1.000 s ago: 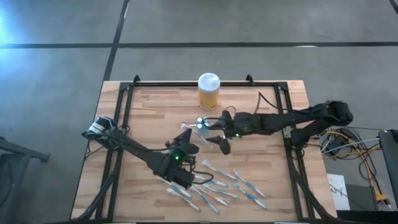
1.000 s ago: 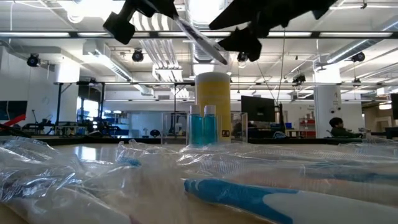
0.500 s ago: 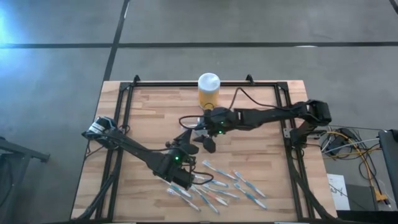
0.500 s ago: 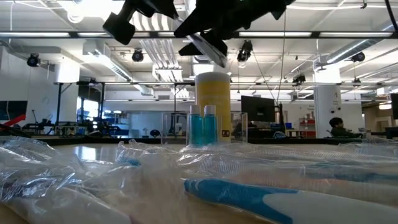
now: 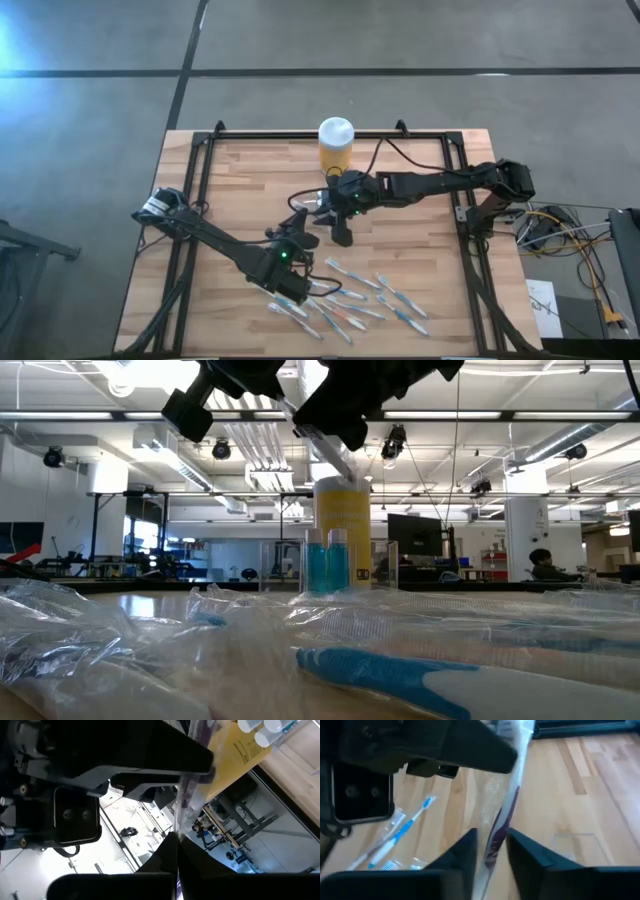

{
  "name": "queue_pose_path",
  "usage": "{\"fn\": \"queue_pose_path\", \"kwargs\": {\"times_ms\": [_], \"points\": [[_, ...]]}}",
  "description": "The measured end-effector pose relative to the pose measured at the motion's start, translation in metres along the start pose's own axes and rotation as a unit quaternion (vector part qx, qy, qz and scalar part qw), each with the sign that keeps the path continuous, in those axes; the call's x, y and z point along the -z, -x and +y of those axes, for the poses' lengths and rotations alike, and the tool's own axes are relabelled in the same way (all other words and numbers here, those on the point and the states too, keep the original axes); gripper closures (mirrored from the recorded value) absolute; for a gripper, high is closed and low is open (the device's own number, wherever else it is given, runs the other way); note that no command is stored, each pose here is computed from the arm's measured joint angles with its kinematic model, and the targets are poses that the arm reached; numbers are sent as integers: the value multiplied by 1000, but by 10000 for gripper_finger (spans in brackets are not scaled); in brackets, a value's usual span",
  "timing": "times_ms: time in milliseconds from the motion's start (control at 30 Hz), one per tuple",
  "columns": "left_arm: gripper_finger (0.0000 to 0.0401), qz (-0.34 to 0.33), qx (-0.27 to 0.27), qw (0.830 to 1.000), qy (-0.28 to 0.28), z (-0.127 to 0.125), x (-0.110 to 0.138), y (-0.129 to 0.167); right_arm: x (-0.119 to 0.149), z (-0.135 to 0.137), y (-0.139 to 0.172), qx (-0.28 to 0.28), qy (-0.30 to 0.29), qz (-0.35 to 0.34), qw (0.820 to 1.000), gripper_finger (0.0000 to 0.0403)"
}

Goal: Pick & Place toothbrushing station
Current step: Put the purple toothbrush into the transparent organizer

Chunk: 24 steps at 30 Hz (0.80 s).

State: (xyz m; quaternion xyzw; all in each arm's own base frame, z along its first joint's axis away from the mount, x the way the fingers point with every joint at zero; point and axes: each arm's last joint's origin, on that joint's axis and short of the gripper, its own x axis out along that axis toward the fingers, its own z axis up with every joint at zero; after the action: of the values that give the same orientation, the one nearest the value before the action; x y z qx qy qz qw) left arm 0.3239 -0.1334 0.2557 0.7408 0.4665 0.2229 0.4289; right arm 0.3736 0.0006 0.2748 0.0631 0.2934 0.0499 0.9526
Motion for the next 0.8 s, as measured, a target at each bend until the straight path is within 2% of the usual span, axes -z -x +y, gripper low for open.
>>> {"fn": "queue_pose_path", "kwargs": {"times_ms": [100, 167, 367, 633, 733, 800], "points": [[401, -3, 2, 1000, -3, 1, -1, 0, 0, 0, 0, 2, 20, 2, 1000, 365], [401, -7, 4, 1000, -3, 1, -2, 1, 1, 0, 0, 3, 21, 4, 1000, 382], [389, -13, 1, 999, 35, 3, -4, 4, 2, 0, 0, 4, 30, 6, 1000, 386], [343, -42, -23, 997, 65, 13, -2, 33, 10, 0, 6, 4, 35, 8, 999, 388], [331, -63, -23, 991, 113, 16, 3, 45, 11, 0, 14, 9, 44, -8, 999, 389], [325, -93, 1, 982, 166, 19, 12, 53, 13, 1, 20, 13, 50, -32, 998, 389]]}}
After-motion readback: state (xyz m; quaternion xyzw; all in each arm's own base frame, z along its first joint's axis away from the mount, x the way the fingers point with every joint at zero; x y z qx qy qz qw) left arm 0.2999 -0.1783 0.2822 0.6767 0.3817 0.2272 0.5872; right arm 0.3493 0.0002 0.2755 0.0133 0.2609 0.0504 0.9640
